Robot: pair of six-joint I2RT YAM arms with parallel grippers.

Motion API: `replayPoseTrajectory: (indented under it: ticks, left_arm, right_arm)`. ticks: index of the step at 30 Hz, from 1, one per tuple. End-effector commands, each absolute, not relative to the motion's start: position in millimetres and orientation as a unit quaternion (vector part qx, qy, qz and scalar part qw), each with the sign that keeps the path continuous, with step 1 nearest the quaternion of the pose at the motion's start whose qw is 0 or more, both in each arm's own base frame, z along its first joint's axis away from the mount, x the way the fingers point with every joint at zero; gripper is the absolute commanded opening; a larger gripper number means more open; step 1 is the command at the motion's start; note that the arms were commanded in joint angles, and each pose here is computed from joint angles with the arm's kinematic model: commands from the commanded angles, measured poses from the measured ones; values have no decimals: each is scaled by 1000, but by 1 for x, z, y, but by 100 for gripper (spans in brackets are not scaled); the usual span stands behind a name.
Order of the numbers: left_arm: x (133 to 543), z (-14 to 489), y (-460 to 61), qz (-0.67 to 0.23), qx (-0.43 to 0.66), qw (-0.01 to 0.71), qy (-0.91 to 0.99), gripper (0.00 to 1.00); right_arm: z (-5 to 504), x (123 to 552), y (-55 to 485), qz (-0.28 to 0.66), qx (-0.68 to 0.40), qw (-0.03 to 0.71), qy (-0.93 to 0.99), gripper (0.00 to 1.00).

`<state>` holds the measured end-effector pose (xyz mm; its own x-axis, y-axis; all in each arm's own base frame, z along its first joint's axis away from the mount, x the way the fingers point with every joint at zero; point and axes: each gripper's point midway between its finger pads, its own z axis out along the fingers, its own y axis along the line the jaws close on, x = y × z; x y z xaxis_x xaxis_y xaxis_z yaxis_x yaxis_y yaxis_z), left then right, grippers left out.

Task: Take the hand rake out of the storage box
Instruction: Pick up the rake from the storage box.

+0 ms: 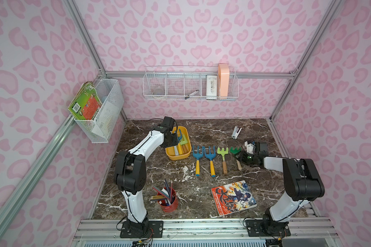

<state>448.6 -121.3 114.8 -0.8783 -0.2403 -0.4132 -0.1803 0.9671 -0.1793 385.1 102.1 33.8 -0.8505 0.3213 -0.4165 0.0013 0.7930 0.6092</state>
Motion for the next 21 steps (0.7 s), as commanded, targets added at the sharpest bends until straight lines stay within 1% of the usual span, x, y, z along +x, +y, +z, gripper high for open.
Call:
replayPoseTrajectory:
  ticks: [1, 9, 13, 16, 21]
  left_arm:
    - [450, 114, -122, -66, -105, 220, 968, 48]
    - [451, 111, -121, -62, -106, 218, 968, 48]
    - [452, 109, -120, -57, -104, 216, 969, 48]
    - [454, 103, -119, -49, -100, 210, 971, 48]
    - [459, 89, -119, -38, -96, 195, 975, 47]
  right_arm:
    - [23, 375, 104, 306, 97, 228, 919, 40]
    - [21, 375, 109, 304, 92, 224, 922, 40]
    - [23, 378, 100, 287, 95, 230, 925, 40]
    - [32, 381, 92, 281, 99, 242, 923, 40]
    - [55, 384, 80, 243, 89, 267, 928, 41]
